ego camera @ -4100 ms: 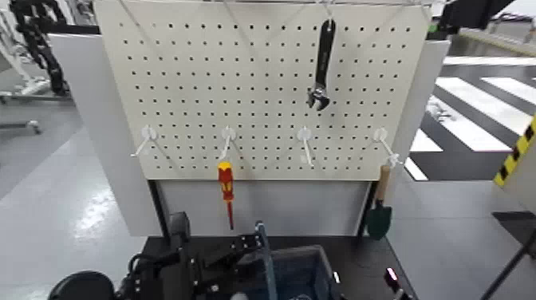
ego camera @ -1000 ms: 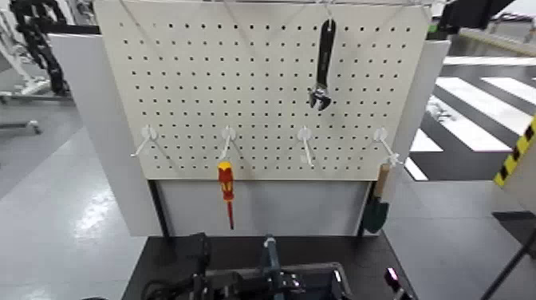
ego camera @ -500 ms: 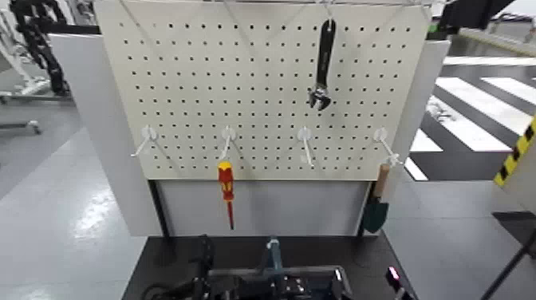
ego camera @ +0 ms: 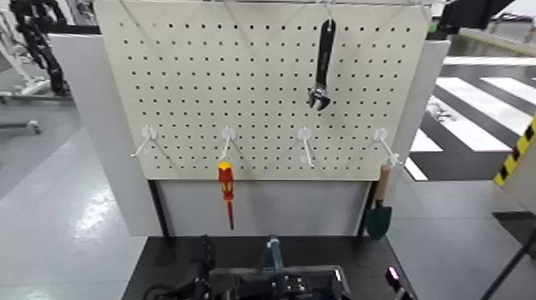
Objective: Grasp the handle of the crate.
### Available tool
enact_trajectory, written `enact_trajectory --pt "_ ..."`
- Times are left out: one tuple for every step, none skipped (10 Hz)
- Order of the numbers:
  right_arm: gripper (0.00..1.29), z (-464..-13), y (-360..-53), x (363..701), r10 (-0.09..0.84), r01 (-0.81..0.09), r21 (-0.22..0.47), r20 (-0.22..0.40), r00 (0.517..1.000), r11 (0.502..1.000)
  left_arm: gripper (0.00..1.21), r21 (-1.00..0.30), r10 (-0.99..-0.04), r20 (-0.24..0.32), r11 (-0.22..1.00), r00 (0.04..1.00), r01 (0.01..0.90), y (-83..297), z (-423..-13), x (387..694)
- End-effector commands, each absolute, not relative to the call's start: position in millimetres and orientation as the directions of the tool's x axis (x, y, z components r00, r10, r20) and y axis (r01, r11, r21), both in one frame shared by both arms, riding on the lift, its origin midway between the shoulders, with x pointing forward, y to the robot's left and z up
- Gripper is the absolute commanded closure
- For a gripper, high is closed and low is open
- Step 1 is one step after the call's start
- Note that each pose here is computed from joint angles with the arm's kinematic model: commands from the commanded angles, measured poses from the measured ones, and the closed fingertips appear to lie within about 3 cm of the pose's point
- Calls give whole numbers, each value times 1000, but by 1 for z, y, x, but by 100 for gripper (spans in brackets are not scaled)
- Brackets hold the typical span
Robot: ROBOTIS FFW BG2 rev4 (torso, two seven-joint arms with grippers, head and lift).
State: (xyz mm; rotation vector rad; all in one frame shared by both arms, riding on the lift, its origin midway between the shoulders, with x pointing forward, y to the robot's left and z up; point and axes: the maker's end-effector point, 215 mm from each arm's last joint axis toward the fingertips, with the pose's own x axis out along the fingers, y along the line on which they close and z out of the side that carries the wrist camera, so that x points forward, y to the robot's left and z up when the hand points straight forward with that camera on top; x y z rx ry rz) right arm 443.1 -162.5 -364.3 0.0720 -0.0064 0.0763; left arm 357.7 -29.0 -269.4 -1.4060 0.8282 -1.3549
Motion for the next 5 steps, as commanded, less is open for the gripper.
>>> enact_trajectory --pt "15 -362 -162 443 78 -79 61 16 997 995 119 -944 -938 315 -294 144 146 -30 -270 356" --pt "15 -362 -161 443 79 -80 54 17 997 995 119 -944 -938 316 -296 144 146 -30 -269 356" --pt "15 -361 -161 444 80 -81 49 18 997 996 119 -943 -937 319 -300 143 144 -30 -269 356" --pt "15 -361 -161 444 79 -80 48 17 997 996 119 -943 -937 320 -301 142 144 -31 -269 356" --pt "15 -362 -160 443 80 -81 50 15 997 995 119 -942 -936 322 -303 142 142 -31 -269 356"
